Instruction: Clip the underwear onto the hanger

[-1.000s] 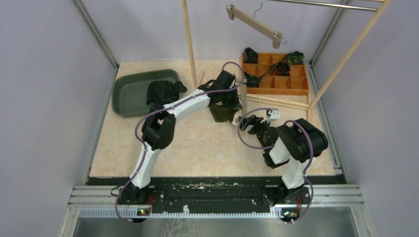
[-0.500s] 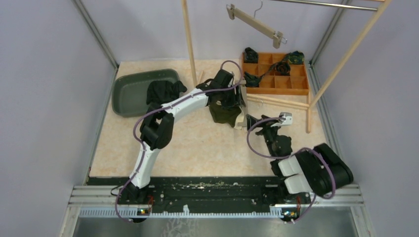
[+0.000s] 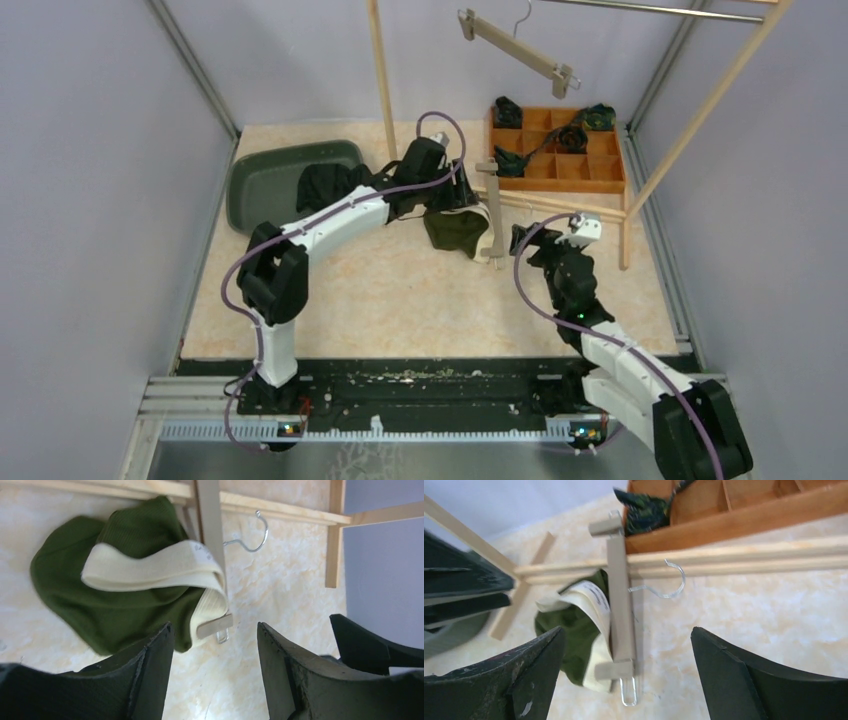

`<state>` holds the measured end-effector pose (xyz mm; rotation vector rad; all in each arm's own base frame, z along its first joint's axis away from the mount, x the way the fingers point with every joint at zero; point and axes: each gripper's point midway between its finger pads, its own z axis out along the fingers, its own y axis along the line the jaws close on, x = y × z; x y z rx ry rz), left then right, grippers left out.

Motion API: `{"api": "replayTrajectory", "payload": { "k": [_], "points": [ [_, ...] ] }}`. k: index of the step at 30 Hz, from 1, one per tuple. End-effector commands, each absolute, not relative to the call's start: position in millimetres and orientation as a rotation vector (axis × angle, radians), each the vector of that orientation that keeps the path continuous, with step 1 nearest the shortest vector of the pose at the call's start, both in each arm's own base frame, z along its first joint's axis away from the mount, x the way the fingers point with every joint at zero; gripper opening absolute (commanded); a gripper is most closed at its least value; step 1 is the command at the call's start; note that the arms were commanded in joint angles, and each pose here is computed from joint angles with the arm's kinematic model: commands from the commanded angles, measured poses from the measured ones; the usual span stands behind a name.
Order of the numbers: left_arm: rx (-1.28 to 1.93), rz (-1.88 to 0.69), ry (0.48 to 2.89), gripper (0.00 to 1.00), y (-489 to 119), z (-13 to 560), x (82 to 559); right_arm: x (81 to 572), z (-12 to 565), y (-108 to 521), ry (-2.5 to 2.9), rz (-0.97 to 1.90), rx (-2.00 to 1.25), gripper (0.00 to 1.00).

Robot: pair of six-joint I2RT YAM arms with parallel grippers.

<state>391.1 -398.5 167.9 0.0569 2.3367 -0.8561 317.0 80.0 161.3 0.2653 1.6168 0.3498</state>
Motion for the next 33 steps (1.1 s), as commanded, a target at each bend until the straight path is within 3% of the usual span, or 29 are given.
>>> {"api": "replayTrajectory", "payload": {
  "k": [1, 13, 33],
  "points": [
    [0.004, -0.835, 2.252, 0.67, -379.1, 171.8, 393.8, 316.8, 150.2, 75.8, 1.716, 0.306, 0.274, 0.95],
    [-0.191, -0.876, 2.277, 0.67, -338.3, 119.2, 417.3, 319.9, 150.2, 88.4, 1.756, 0.368, 0.25, 0.95],
    [-0.323, -1.145, 2.328, 0.67, -358.9, 85.9, 438.0, 318.2, 156.4, 86.8, 1.734, 0.385, 0.252, 0.94]
  ]
}}
